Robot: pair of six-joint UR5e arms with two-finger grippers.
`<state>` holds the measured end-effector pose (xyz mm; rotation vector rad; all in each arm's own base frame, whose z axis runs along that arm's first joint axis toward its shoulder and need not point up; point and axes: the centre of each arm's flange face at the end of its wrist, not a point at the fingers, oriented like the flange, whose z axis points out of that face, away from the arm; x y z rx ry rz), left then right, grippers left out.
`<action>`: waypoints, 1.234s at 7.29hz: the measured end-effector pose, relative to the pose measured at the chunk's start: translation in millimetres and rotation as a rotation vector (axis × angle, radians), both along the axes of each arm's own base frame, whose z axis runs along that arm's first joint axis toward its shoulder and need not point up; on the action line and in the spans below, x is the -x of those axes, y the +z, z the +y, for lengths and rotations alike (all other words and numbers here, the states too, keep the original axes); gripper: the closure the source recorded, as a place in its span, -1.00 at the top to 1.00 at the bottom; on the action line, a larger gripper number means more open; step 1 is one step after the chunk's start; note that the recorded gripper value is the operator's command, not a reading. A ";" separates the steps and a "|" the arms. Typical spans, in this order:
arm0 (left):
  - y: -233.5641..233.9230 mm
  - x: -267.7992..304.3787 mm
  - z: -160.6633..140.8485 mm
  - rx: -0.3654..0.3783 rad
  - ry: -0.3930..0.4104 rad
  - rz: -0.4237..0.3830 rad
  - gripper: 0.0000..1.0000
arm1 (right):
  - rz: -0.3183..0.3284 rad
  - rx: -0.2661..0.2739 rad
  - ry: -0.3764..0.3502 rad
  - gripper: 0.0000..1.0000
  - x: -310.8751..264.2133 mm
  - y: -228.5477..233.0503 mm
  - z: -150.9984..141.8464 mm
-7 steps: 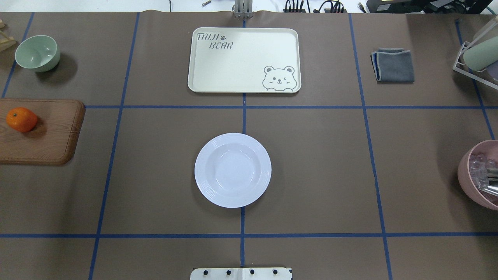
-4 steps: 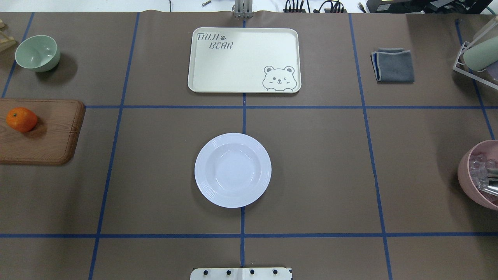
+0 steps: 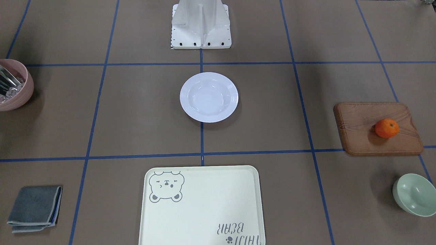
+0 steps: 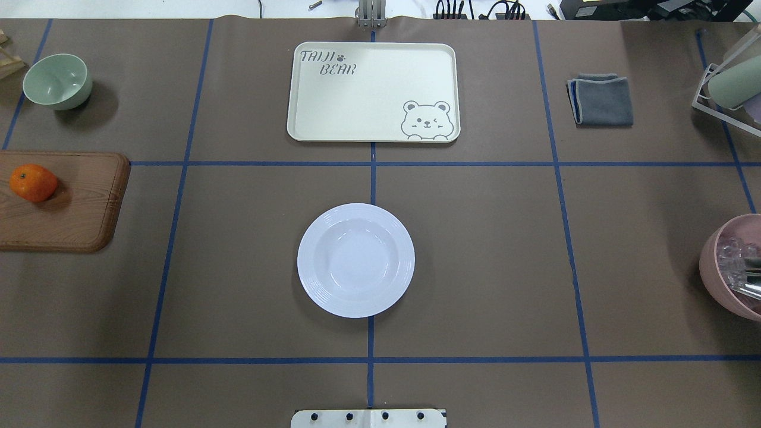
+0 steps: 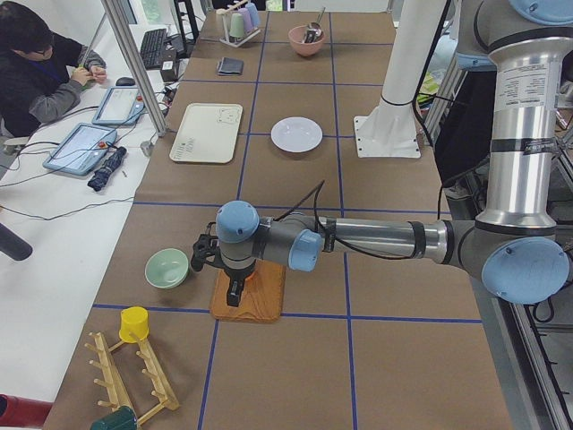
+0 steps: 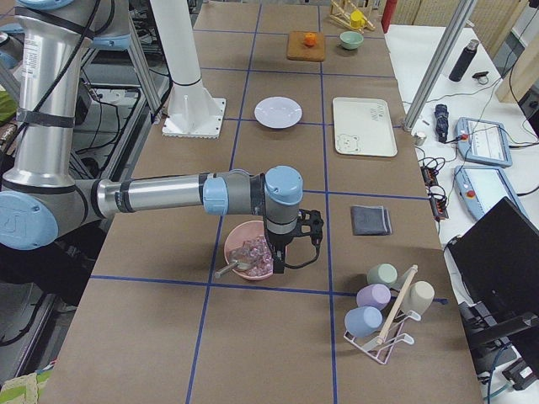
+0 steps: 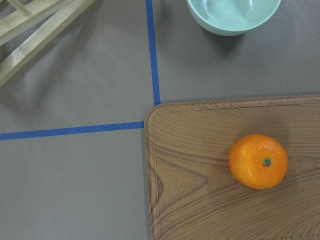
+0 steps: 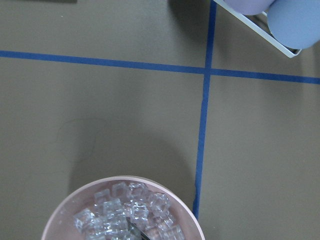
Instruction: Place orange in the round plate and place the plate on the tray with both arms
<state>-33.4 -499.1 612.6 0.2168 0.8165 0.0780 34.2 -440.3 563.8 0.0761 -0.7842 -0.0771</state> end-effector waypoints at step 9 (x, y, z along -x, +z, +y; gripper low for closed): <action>-56.7 -24.5 -37.4 -0.302 -0.059 0.026 0.97 | -0.125 -0.232 0.181 1.00 35.7 -66.1 -47.3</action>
